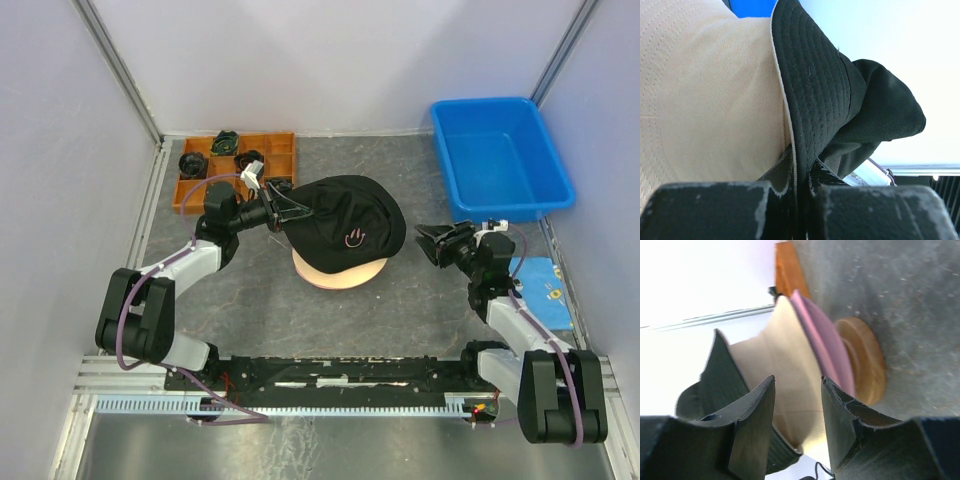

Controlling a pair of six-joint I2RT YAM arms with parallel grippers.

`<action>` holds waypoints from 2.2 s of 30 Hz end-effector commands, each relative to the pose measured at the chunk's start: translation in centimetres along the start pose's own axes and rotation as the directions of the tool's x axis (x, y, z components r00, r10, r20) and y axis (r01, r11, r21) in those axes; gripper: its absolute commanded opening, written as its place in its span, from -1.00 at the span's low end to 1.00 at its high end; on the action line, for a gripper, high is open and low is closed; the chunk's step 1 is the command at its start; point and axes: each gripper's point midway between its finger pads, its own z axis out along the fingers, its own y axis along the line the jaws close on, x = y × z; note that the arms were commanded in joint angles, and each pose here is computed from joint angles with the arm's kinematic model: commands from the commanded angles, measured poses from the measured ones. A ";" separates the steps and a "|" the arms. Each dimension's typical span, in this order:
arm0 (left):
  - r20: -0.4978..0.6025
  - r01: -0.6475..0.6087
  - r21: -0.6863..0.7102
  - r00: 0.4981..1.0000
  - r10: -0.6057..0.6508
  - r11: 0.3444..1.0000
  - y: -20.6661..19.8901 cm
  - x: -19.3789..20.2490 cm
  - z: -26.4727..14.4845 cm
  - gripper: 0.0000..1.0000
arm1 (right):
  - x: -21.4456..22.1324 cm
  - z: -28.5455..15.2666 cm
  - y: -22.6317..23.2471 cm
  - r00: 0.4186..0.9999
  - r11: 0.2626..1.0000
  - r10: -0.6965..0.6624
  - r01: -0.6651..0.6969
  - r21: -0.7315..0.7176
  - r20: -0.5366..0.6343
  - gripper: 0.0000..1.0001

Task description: Stack the hats

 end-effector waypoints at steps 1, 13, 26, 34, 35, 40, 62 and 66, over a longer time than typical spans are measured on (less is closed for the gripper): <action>0.003 0.009 0.019 1.000 -0.009 1.000 -0.8 -0.5 0.0 -0.94 | -0.2 -0.8 4.9 1.000 0.974 -0.010 0.005 -0.227 -0.019 0.03; 0.006 0.013 0.015 1.000 -0.013 1.000 -0.9 -0.5 0.0 -0.94 | 1.7 -0.1 5.5 0.982 0.961 -0.045 -0.007 -0.277 -0.183 0.19; 0.000 0.021 0.011 1.000 -0.021 1.000 -0.7 -0.4 0.4 -0.94 | 5.3 -0.5 6.3 0.950 0.953 -0.106 0.013 -0.302 -0.295 0.23; -0.005 0.026 0.010 1.000 -0.026 1.000 -0.7 -0.3 0.6 -0.94 | 6.2 -0.5 6.9 0.944 0.944 -0.113 0.004 -0.331 -0.311 0.18; -0.006 0.027 0.009 1.000 -0.027 1.000 -0.7 -0.3 0.6 -0.94 | 6.2 -0.6 7.0 0.943 0.943 -0.115 0.006 -0.332 -0.311 0.15; -0.006 0.030 0.006 1.000 -0.030 1.000 -0.6 -0.3 0.6 -0.94 | 6.1 -0.8 7.7 0.945 0.939 -0.122 0.011 -0.344 -0.303 -0.22; 0.006 0.004 -0.023 1.000 -0.003 1.000 -1.1 -1.1 0.8 -0.94 | 3.5 0.2 12.2 0.975 0.940 -0.116 0.046 -0.338 -0.189 -1.00; 0.005 0.011 -0.049 1.000 -0.011 0.999 -0.2 -0.7 0.6 -0.94 | 3.1 0.7 11.6 0.976 0.953 -0.111 0.051 -0.300 -0.185 -1.00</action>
